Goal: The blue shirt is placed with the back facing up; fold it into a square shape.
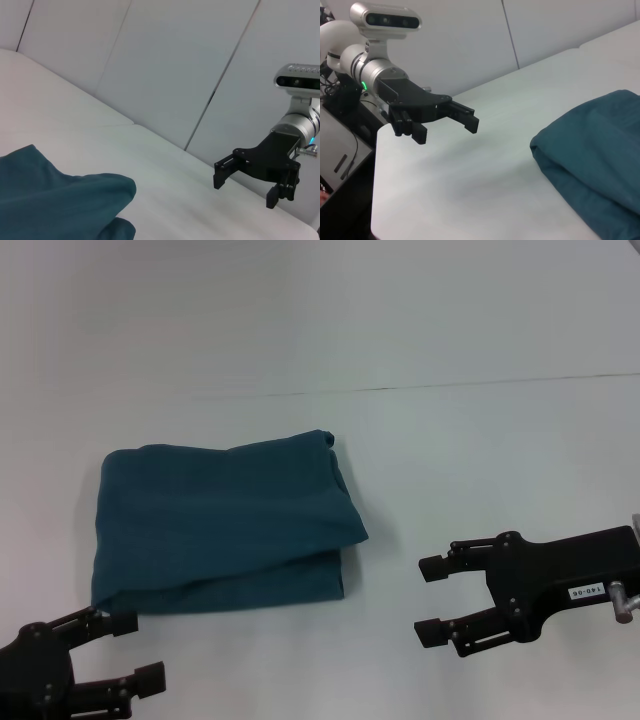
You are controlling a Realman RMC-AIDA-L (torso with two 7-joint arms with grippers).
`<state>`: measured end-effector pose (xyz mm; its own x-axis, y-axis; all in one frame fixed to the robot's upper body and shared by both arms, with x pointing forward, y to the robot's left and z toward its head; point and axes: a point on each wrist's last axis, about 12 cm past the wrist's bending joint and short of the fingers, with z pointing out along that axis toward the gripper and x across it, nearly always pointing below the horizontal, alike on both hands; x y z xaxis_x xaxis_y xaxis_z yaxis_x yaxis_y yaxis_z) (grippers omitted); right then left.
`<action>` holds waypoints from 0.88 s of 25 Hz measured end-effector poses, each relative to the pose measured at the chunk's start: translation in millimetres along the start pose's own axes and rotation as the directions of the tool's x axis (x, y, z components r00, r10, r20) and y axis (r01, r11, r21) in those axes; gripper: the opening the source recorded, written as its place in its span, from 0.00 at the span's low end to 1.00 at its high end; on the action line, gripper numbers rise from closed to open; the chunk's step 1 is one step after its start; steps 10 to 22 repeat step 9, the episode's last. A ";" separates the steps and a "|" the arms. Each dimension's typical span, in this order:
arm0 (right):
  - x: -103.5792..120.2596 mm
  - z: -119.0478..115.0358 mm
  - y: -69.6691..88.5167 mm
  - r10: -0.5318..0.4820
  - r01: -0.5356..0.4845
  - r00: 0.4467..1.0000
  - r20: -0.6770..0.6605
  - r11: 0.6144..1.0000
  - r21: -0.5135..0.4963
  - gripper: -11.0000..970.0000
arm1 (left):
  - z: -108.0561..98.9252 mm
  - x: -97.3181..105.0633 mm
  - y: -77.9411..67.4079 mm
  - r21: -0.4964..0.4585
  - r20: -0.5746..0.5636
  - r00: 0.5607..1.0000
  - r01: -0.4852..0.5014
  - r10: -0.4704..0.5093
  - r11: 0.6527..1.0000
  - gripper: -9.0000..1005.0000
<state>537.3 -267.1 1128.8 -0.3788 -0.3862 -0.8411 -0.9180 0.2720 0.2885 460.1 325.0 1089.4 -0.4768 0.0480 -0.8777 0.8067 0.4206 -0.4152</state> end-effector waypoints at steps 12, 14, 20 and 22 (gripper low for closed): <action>-0.9 -0.3 -1.1 -0.003 0.003 1.000 0.000 1.000 0.007 0.93 | 0.0 0.3 0.0 0.000 -0.001 1.000 0.000 0.000 1.000 0.94; -0.9 -0.3 -1.1 -0.003 0.003 1.000 0.000 1.000 0.007 0.93 | 0.0 0.3 0.0 0.000 -0.001 1.000 0.000 0.000 1.000 0.94; -0.9 -0.3 -1.1 -0.003 0.003 1.000 0.000 1.000 0.007 0.93 | 0.0 0.3 0.0 0.000 -0.001 1.000 0.000 0.000 1.000 0.94; -0.9 -0.3 -1.1 -0.003 0.003 1.000 0.000 1.000 0.007 0.93 | 0.0 0.3 0.0 0.000 -0.001 1.000 0.000 0.000 1.000 0.94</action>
